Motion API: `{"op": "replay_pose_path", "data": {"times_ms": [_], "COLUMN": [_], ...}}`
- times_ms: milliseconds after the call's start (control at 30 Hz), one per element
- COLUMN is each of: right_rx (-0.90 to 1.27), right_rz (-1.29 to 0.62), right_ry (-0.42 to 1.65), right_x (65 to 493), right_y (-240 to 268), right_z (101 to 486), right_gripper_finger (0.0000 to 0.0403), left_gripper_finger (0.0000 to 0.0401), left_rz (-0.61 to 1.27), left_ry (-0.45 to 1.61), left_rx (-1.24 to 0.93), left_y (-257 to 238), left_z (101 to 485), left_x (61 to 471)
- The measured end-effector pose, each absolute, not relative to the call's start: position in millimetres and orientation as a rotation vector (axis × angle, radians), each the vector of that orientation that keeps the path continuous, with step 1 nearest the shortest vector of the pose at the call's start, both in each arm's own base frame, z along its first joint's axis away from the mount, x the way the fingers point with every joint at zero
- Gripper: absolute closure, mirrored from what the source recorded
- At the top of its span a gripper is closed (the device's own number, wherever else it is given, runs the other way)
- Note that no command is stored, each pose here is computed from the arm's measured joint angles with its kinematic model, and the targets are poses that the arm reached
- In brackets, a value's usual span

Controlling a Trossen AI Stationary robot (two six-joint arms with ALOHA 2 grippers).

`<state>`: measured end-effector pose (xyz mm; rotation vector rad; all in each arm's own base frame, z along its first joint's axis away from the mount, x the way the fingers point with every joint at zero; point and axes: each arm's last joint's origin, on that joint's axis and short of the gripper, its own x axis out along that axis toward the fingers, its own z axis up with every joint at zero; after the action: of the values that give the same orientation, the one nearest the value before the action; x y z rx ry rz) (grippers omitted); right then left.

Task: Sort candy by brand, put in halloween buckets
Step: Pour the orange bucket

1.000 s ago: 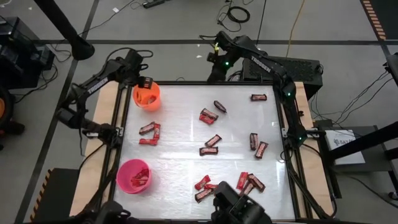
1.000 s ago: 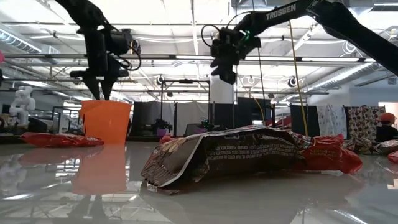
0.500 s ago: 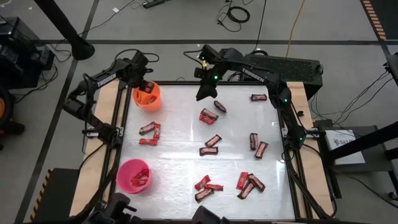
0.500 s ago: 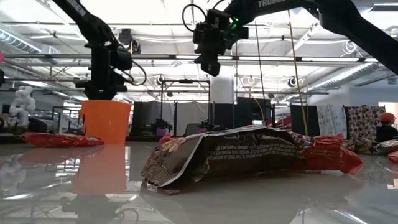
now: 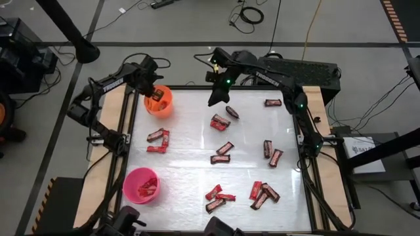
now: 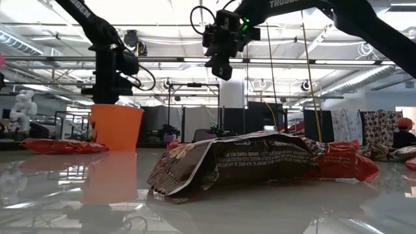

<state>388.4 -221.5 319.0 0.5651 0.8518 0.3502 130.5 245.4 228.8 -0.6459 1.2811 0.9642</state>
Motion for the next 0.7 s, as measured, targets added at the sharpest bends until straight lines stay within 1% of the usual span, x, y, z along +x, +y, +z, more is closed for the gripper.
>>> {"op": "replay_pose_path", "data": {"times_ms": [200,300,467,567,700], "right_rx": [0.552,0.526,0.489,0.48,0.477], "right_rz": [0.334,0.327,0.308,0.295,0.29], "right_ry": [0.837,0.813,0.763,0.741,0.734], "right_x": [381.2,379.9,379.2,378.0,376.9], "right_y": [-233.4,-239.2,-249.1,-254.5,-257.3], "right_z": [319.0,319.8,322.1,323.2,323.6], "right_gripper_finger": [0.0273,0.0273,0.0273,0.0273,0.0273], "left_gripper_finger": [0.0395,0.0396,0.0397,0.0397,0.0397], "left_rz": [1.117,1.195,1.296,1.355,1.417], "left_ry": [1.174,1.1,0.982,0.927,0.878], "left_rx": [-0.458,-0.348,-0.203,-0.1,0.014], "left_y": [228.5,212.5,185.2,167.4,146.9], "left_z": [264.5,286.4,312.4,316.0,302.2], "left_x": [129.4,130.0,133.0,135.3,137.1]}}
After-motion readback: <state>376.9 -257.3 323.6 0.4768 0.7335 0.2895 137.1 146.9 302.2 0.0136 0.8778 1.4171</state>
